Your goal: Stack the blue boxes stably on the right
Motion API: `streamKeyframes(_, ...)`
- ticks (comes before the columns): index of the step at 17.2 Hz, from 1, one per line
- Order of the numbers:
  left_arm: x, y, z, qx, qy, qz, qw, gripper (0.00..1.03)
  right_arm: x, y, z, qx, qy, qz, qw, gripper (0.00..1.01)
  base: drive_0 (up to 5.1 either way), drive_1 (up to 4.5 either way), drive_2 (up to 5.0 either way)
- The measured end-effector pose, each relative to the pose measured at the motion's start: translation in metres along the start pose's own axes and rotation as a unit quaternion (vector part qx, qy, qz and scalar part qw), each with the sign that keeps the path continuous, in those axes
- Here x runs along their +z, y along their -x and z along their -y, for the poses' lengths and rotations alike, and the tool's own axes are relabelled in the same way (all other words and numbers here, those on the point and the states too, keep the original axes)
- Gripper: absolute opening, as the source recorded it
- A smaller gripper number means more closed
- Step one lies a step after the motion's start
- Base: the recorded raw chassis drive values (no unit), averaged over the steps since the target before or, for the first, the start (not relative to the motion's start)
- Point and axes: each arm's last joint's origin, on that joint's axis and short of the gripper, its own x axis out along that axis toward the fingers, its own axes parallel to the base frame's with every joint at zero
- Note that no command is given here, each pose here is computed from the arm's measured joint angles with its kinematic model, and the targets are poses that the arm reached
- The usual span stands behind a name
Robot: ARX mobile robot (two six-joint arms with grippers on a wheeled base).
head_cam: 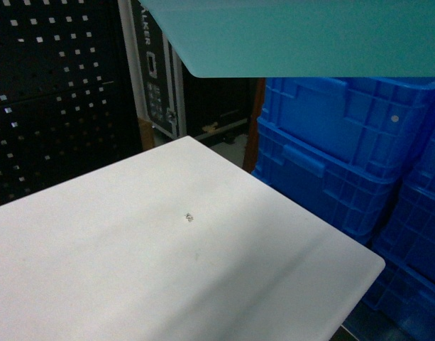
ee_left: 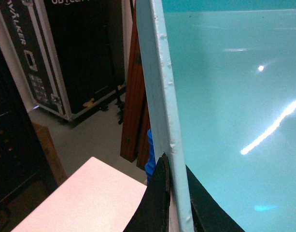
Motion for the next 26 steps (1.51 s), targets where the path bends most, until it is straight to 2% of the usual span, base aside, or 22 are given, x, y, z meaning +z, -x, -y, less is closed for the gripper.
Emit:
streamKeyframes(17, 0.0, 0.0, 0.0, 0.0, 0.0, 0.0, 1.0, 0.02, 0.0, 0.0, 0.0, 0.0, 0.0, 0.0, 1.0, 0.07, -1.5, -1.55, -1.5)
streamKeyframes(26, -0.0001, 0.0001, 0.0002, 0.0, 0.0, -0.001, 1.0, 0.02, -0.0003, 0.0001, -0.0001, 0.0, 0.0, -0.001, 1.0, 0.07, 2.7, -5.37, -2.0)
